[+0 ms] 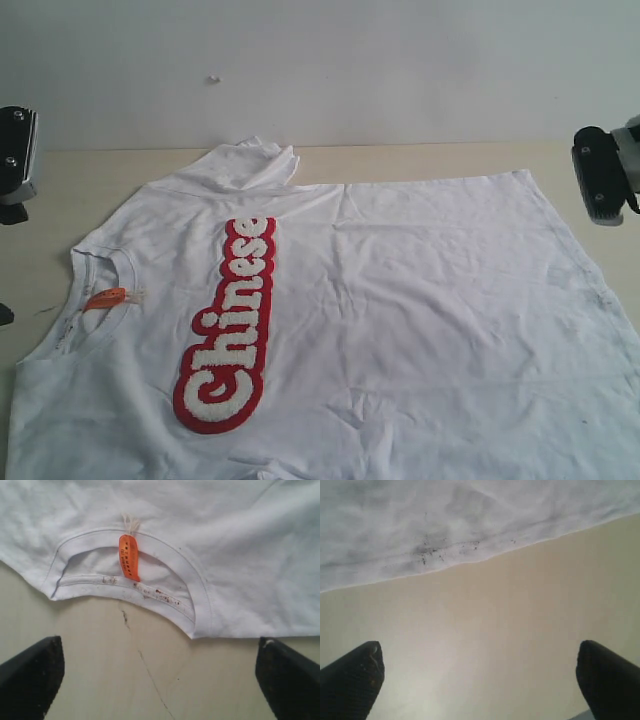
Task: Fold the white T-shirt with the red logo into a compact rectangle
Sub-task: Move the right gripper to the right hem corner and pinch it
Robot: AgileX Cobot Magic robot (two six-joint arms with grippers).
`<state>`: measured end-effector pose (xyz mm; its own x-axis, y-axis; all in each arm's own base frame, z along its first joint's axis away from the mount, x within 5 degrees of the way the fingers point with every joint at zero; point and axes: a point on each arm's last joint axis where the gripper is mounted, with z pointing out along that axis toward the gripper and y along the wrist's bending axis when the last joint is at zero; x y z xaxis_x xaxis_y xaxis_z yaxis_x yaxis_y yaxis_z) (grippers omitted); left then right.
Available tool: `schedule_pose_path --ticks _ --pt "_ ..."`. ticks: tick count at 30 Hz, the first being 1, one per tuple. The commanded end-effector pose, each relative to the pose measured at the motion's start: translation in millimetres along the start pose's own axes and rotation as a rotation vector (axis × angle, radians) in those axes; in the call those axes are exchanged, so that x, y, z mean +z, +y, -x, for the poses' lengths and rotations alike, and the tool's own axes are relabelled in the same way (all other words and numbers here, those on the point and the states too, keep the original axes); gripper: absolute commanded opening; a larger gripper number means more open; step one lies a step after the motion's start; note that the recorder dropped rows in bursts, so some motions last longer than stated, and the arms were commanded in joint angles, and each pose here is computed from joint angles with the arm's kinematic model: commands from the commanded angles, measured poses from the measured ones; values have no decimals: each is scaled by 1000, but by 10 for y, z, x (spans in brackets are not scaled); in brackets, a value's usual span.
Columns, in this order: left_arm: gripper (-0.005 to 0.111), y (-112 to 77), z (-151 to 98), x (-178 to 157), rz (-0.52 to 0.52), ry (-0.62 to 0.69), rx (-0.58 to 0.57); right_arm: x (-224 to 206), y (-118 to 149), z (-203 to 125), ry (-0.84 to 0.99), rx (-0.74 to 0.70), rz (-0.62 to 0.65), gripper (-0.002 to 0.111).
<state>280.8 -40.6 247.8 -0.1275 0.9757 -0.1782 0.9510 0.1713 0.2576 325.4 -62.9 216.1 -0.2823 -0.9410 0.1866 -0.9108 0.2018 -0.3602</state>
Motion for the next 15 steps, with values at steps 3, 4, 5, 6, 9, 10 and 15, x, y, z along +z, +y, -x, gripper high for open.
schedule_pose_path --ticks 3,4,5,6,9,10,15 --pt "104 -11 14 7 1 -8 -2 357 -129 -113 -162 27 112 104" --pt "104 -11 14 7 1 -8 -2 395 -170 -108 -171 4 145 104" --pt "104 -11 14 7 1 -8 -2 412 -229 -99 -178 8 163 104" --pt "104 -11 14 7 1 -8 -2 428 -293 -92 -184 8 179 104" --pt "104 -11 14 7 1 -8 -2 569 -438 -57 -194 10 216 104" --pt "104 -11 14 7 1 -8 -2 627 -476 -46 -194 8 222 104" --pt "104 -11 14 7 1 -8 -2 867 -503 -6 -193 -45 234 104"
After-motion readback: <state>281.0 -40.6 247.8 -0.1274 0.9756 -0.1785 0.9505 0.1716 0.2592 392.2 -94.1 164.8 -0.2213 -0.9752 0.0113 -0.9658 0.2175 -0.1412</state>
